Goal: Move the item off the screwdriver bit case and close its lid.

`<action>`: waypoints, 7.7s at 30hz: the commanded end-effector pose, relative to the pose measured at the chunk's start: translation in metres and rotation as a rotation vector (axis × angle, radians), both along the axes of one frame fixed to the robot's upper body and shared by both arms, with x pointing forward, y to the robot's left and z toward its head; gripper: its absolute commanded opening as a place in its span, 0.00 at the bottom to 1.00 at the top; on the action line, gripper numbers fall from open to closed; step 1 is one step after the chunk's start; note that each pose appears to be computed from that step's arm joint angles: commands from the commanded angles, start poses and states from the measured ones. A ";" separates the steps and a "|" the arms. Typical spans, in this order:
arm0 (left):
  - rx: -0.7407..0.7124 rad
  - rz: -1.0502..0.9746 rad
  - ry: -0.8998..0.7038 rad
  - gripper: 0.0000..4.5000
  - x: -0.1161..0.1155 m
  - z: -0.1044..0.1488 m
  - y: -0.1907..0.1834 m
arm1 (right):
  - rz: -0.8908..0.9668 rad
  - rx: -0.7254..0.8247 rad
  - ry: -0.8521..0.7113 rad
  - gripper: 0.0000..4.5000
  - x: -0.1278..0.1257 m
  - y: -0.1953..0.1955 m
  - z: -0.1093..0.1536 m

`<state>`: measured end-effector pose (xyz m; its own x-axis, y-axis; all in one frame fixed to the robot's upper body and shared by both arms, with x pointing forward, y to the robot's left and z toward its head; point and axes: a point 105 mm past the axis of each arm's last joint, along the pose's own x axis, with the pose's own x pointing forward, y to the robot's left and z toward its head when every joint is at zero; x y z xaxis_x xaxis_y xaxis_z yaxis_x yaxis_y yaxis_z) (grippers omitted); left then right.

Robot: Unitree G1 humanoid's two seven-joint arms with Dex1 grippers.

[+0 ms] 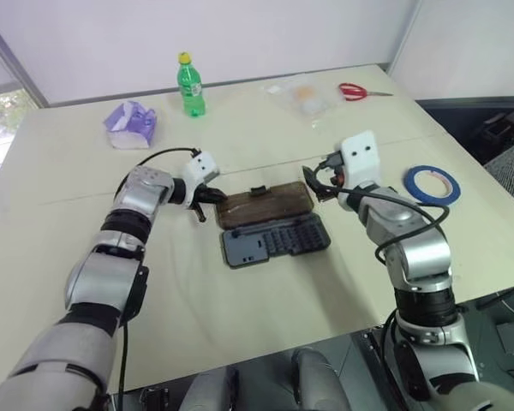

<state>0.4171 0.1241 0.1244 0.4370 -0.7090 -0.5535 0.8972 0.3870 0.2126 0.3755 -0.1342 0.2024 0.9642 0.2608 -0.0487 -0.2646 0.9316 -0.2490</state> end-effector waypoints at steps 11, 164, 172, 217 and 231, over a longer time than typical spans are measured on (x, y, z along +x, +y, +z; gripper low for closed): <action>0.021 -0.116 0.095 0.01 -0.051 -0.022 0.014 | -0.010 -0.008 -0.069 1.00 -0.003 -0.006 0.021; -0.210 -0.120 0.124 0.00 -0.148 -0.062 0.000 | 1.013 -0.742 0.402 0.00 0.016 0.042 -0.105; -0.367 -0.057 0.216 0.00 -0.151 -0.033 0.013 | 1.076 -0.950 0.106 0.00 0.003 0.053 -0.066; -0.549 0.055 0.196 0.00 -0.086 -0.007 0.004 | 0.890 -0.941 -0.137 0.52 -0.041 0.055 -0.007; -0.535 -0.185 0.294 0.00 -0.127 0.027 -0.005 | 0.728 -0.670 -0.010 0.85 -0.065 0.002 0.039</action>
<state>0.2978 0.1228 0.1407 0.2092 -0.9562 -0.2049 0.9357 0.2566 -0.2421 0.3162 -0.1319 0.2257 0.5614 0.6991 -0.4429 -0.7418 0.1878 -0.6438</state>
